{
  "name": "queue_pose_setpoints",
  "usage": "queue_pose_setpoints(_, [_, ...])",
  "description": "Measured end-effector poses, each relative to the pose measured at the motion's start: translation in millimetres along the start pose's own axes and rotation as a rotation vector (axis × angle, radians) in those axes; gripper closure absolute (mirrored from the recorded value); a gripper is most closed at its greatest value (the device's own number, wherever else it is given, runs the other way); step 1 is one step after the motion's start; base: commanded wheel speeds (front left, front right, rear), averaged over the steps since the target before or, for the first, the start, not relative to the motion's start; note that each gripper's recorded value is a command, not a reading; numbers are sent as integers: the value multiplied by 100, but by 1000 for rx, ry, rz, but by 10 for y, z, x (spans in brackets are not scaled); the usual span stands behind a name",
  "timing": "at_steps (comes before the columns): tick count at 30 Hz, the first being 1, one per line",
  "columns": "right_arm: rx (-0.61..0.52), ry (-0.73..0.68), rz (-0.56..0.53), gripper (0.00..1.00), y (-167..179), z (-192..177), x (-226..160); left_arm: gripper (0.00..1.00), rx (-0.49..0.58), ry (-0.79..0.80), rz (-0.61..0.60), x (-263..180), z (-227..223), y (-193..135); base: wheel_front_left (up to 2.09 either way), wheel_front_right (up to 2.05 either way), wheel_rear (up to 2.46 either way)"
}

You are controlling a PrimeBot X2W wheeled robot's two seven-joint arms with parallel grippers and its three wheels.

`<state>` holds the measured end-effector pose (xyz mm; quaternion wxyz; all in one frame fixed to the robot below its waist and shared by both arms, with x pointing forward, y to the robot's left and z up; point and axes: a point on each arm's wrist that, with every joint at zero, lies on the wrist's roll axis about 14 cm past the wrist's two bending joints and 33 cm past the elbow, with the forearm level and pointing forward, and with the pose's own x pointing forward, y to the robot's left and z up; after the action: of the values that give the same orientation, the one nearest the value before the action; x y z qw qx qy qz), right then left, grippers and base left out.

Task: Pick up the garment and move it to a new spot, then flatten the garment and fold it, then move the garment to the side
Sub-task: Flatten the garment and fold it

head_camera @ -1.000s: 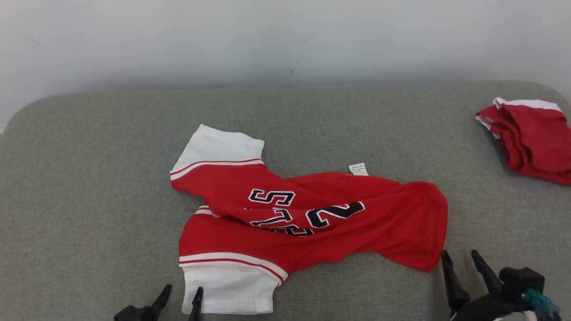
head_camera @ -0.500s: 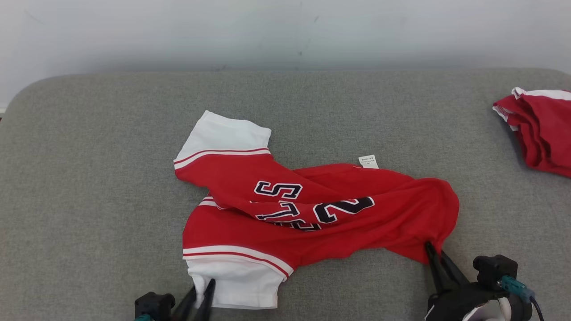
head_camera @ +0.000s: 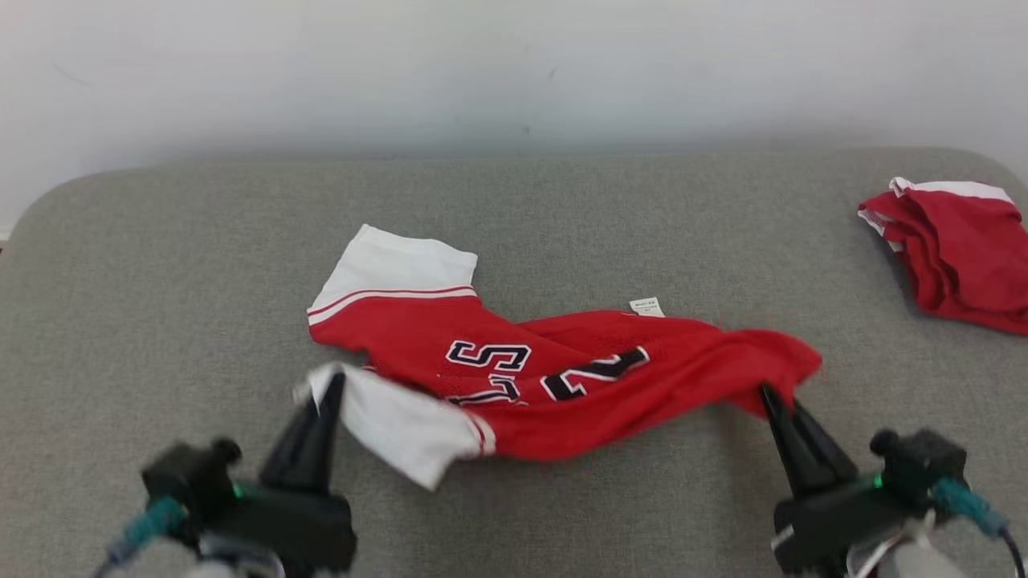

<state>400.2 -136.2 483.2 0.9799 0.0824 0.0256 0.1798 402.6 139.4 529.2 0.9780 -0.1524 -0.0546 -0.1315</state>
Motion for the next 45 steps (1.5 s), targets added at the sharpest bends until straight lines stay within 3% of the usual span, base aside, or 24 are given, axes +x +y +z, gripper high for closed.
queue_pose_setpoints(6, [-30, -140, 82, 100, 76, 578, 475, 100, 81, -149, -98, 632, 674, 5, 0, 0, 0])
queue_pose_setpoints(13, [-91, -339, 142, 100, -68, 1762, 1369, 100, 112, -361, -211, 1724, 1957, -157, 0, 0, 0])
queue_pose_setpoints(19, [-48, -480, 121, 100, -331, 2707, 2062, 100, 135, -470, -192, 2500, 2713, -57, 0, 0, 0])
queue_pose_setpoints(22, [-40, -510, 94, 100, -461, 2942, 2355, 100, 154, -522, -170, 2782, 2951, 4, 0, 0, 0])
queue_pose_setpoints(31, [-136, -460, -27, 100, -865, 2869, 2976, 100, 119, -518, -97, 3395, 2752, 253, 0, 0, 0])
queue_pose_setpoints(45, [-159, -376, -28, 100, -875, 2454, 3334, 100, 136, -438, -78, 3696, 2262, 355, 0, 0, 0])
